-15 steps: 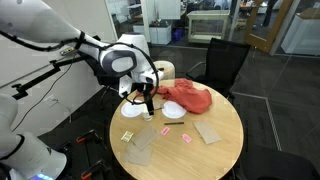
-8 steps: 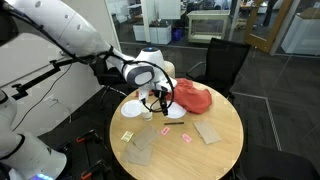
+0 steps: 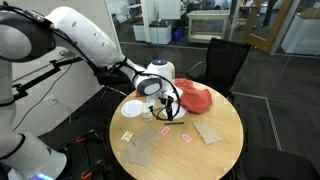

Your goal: Pick the pen on the table and put it in the cup

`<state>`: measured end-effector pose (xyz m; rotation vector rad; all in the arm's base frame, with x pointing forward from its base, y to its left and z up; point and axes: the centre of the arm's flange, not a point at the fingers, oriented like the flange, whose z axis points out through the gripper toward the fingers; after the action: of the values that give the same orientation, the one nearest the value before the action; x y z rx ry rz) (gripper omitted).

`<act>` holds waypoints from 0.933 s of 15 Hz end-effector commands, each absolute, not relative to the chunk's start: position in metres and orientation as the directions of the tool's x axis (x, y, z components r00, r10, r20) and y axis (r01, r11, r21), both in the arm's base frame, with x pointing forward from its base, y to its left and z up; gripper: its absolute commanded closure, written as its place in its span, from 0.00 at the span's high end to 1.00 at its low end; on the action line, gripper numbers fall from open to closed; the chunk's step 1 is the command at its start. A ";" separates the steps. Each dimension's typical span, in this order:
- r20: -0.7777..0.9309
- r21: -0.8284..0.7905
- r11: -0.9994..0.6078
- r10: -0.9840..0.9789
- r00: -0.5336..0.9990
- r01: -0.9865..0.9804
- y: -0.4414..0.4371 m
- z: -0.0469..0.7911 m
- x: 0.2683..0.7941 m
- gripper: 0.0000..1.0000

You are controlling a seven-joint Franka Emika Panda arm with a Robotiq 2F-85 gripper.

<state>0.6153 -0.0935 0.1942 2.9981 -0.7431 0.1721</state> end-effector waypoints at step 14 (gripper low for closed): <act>0.131 -0.014 -0.863 -0.503 0.854 -0.506 -0.096 0.151 0.652 1.00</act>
<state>0.6290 -0.0909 0.1684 3.0054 -0.7805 0.1540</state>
